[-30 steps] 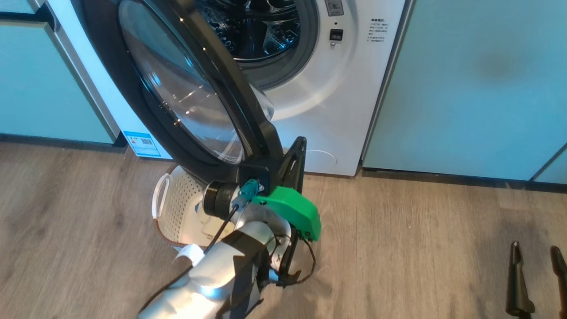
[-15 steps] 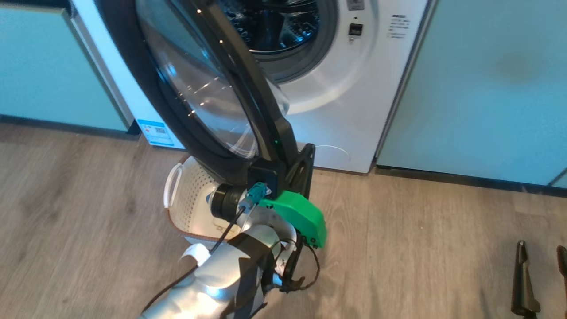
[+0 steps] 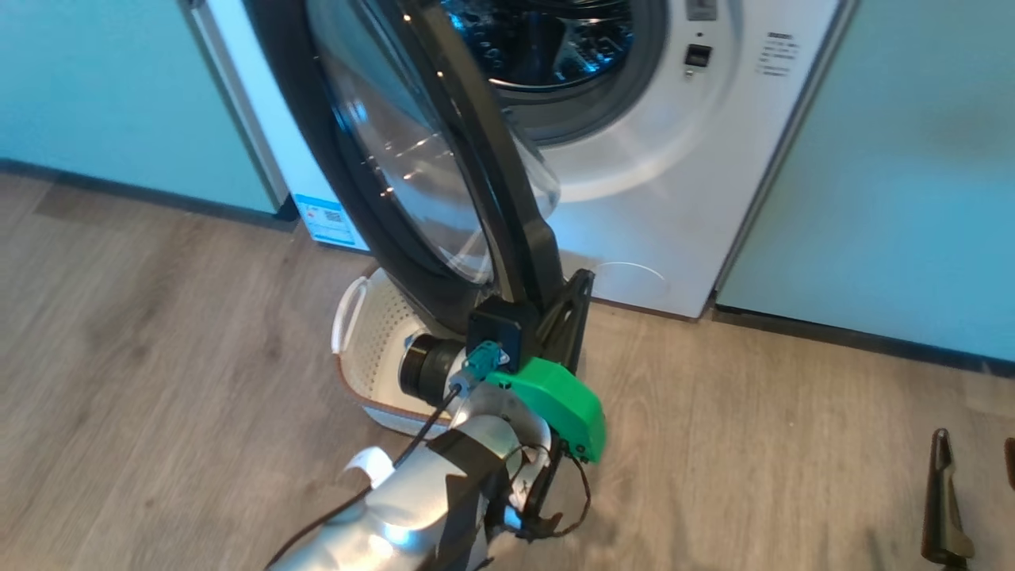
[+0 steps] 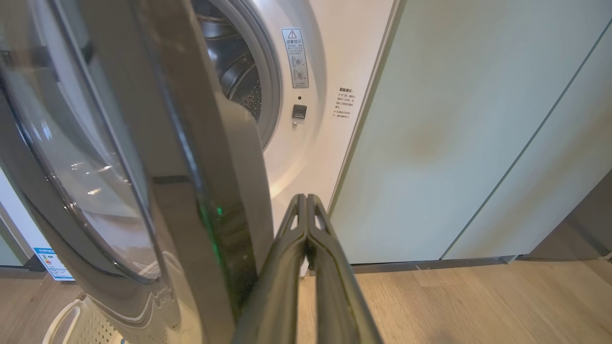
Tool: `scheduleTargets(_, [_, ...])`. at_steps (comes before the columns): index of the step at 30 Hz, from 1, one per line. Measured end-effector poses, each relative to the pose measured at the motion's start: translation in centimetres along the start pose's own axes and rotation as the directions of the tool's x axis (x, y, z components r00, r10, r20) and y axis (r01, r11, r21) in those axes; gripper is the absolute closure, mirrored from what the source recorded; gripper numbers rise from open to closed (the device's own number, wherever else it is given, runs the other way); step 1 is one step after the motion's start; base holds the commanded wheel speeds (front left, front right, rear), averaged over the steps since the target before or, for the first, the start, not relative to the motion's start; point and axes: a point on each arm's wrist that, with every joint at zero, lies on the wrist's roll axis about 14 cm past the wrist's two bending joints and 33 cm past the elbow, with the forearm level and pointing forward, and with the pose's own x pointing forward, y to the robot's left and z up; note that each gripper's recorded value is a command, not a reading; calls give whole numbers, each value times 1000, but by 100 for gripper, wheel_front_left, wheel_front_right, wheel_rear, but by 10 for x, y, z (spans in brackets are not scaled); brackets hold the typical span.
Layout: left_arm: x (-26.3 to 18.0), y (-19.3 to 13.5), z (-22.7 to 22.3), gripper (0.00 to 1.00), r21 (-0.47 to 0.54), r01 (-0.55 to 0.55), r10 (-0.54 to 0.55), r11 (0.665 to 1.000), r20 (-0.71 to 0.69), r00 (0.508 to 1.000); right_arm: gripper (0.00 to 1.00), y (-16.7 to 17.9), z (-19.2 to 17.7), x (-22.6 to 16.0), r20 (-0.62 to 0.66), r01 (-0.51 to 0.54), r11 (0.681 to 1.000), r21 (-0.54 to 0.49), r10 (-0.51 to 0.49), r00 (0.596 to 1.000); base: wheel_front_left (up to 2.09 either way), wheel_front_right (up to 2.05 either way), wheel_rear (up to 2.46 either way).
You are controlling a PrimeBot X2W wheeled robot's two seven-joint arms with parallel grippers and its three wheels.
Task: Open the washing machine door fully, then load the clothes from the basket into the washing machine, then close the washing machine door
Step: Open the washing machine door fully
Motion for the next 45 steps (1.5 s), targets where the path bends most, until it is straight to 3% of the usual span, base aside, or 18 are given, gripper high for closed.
scheduleTargets(23, [-62, 53, 10, 100, 36, -204, 202, 978, 52, 978, 0, 56, -2, 29, 2, -180, 984, 2, 180, 984, 0, 0, 0])
scheduleTargets(45, [-135, 130, 15, 100, 37, -443, 439, 896, 83, 895, 0, 80, -6, 42, -8, -255, 967, -9, 255, 967, 0, 0, 0])
